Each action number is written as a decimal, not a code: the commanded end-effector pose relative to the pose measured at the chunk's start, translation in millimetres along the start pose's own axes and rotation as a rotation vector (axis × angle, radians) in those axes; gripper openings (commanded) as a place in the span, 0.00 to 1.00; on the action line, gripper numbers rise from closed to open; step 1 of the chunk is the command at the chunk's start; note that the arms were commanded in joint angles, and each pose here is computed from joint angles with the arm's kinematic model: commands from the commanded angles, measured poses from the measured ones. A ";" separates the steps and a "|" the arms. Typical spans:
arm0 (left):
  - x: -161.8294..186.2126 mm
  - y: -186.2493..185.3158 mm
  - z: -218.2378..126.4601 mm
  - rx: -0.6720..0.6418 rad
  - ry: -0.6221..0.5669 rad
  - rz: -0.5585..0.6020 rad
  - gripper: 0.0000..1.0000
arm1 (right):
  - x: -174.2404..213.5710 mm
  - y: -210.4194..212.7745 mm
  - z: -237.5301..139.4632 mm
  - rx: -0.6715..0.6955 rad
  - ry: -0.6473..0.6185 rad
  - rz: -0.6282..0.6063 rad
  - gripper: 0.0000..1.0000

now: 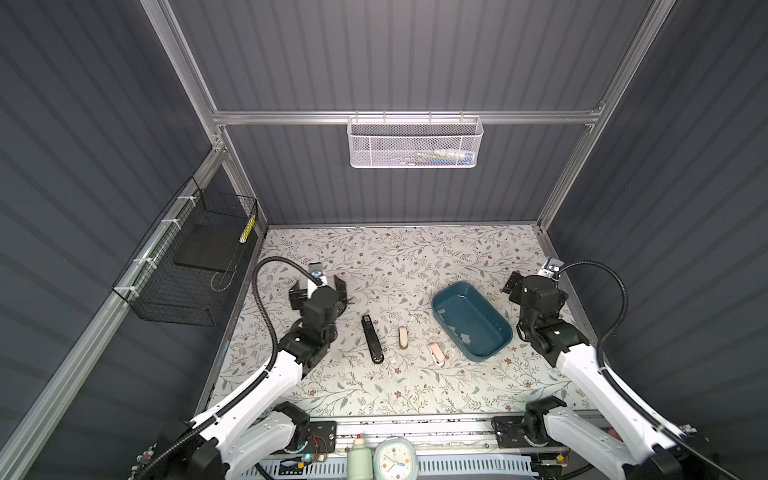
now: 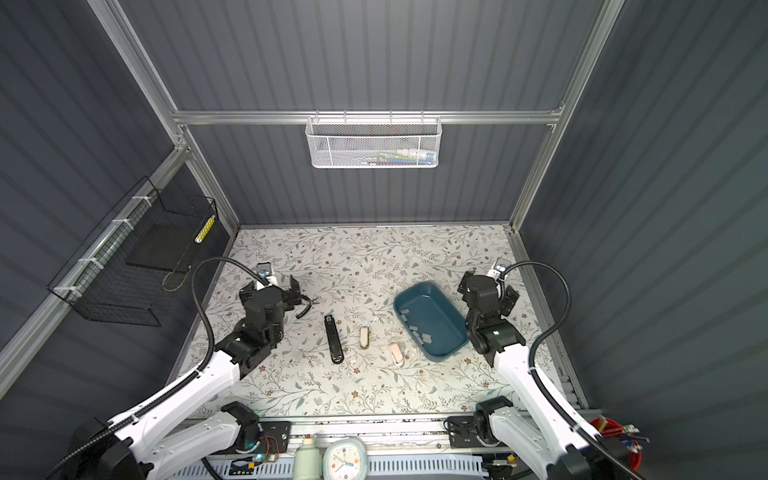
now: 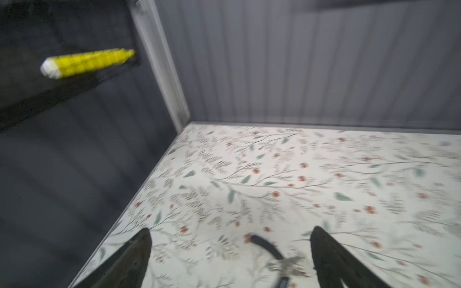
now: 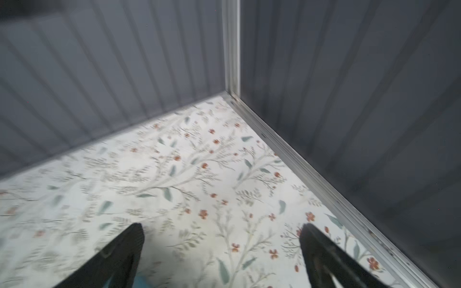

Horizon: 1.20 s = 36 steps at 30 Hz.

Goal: Load the staples into the stapler

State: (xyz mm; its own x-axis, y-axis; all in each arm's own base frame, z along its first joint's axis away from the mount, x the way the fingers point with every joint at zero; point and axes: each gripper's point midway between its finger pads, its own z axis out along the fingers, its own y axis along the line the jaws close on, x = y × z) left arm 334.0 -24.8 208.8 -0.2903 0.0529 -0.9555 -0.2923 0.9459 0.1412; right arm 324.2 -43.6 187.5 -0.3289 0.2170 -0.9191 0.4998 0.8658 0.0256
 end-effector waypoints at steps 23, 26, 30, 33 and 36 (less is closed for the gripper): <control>114.4 -4.6 119.8 0.142 0.095 -0.047 1.00 | 31.0 12.2 82.1 -0.137 -0.091 -0.060 0.99; 114.8 -4.5 118.1 0.145 0.096 -0.047 1.00 | 32.0 15.3 77.3 -0.170 -0.118 -0.066 0.99; 115.5 -5.2 117.0 0.152 0.094 -0.046 0.99 | 34.5 28.7 71.4 -0.250 -0.141 -0.097 0.99; 115.4 -7.1 120.5 0.157 0.108 -0.040 0.99 | 42.9 25.7 61.8 -0.290 -0.226 -0.081 0.99; 115.4 -7.2 121.1 0.156 0.110 -0.040 0.99 | 40.6 18.5 67.0 -0.244 -0.199 -0.059 0.99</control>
State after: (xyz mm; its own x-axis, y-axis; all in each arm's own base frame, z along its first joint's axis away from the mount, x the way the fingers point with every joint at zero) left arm 408.1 14.9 61.8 -0.3951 -0.0180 -0.9185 -0.1733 0.9833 0.0553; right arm 363.9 -46.2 96.4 -0.2857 0.0984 -0.9532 0.2667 0.9636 0.0195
